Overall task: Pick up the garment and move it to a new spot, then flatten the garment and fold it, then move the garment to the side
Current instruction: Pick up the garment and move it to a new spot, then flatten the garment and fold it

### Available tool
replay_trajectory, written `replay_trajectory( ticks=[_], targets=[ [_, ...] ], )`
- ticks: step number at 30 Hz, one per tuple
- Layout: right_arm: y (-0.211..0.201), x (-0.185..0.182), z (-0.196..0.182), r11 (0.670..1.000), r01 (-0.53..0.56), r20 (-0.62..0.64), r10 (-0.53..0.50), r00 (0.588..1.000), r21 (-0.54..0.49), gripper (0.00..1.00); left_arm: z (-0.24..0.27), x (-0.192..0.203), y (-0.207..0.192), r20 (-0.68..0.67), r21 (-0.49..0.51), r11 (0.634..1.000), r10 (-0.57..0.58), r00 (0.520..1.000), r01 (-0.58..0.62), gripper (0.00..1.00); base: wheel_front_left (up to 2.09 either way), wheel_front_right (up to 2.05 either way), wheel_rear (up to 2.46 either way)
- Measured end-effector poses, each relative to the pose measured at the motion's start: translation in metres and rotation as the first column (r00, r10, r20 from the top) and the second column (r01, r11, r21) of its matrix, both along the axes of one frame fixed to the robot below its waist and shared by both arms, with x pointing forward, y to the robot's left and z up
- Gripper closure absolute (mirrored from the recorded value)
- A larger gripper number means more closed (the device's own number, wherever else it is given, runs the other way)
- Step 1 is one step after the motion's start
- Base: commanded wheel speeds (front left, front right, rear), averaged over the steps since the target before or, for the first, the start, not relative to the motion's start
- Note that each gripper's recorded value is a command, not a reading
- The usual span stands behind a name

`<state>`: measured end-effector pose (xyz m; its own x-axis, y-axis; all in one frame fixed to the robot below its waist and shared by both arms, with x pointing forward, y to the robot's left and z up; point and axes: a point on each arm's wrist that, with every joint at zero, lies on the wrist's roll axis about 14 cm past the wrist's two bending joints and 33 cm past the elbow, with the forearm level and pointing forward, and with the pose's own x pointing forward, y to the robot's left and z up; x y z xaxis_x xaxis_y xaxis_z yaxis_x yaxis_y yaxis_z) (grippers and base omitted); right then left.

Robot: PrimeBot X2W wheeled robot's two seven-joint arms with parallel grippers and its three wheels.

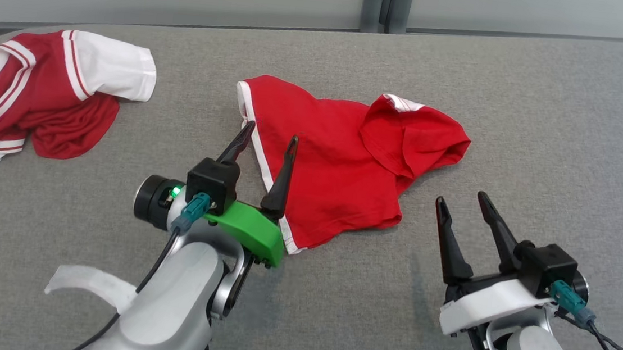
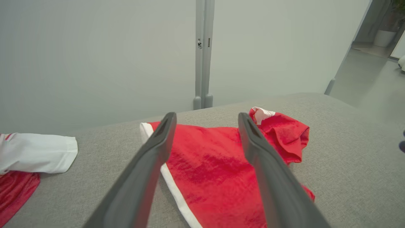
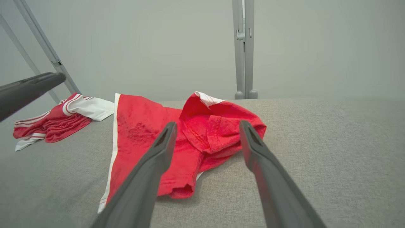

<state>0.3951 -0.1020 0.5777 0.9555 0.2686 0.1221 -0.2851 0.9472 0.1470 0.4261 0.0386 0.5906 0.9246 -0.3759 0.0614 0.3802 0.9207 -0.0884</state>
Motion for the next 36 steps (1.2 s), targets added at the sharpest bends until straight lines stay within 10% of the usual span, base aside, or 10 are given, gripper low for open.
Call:
replay_trajectory(
  ticks=[14, 36],
  targets=[
    [0.063, -0.025, -0.077, 0.982, -0.184, -0.254, 0.186, 0.949, 0.033, 0.0, -0.019, -0.048, 0.078, -0.024, -0.033, 0.977, 0.211, 0.977, -0.212, 0.0, 0.0, 0.0, 0.0],
    [0.074, 0.024, -0.113, 0.987, -0.107, -0.408, 0.147, 0.901, 0.12, 0.0, -0.043, -0.108, 0.15, -0.089, -0.032, 0.895, 0.441, 0.893, -0.445, 0.0, 0.0, 0.0, 0.0]
  ],
)
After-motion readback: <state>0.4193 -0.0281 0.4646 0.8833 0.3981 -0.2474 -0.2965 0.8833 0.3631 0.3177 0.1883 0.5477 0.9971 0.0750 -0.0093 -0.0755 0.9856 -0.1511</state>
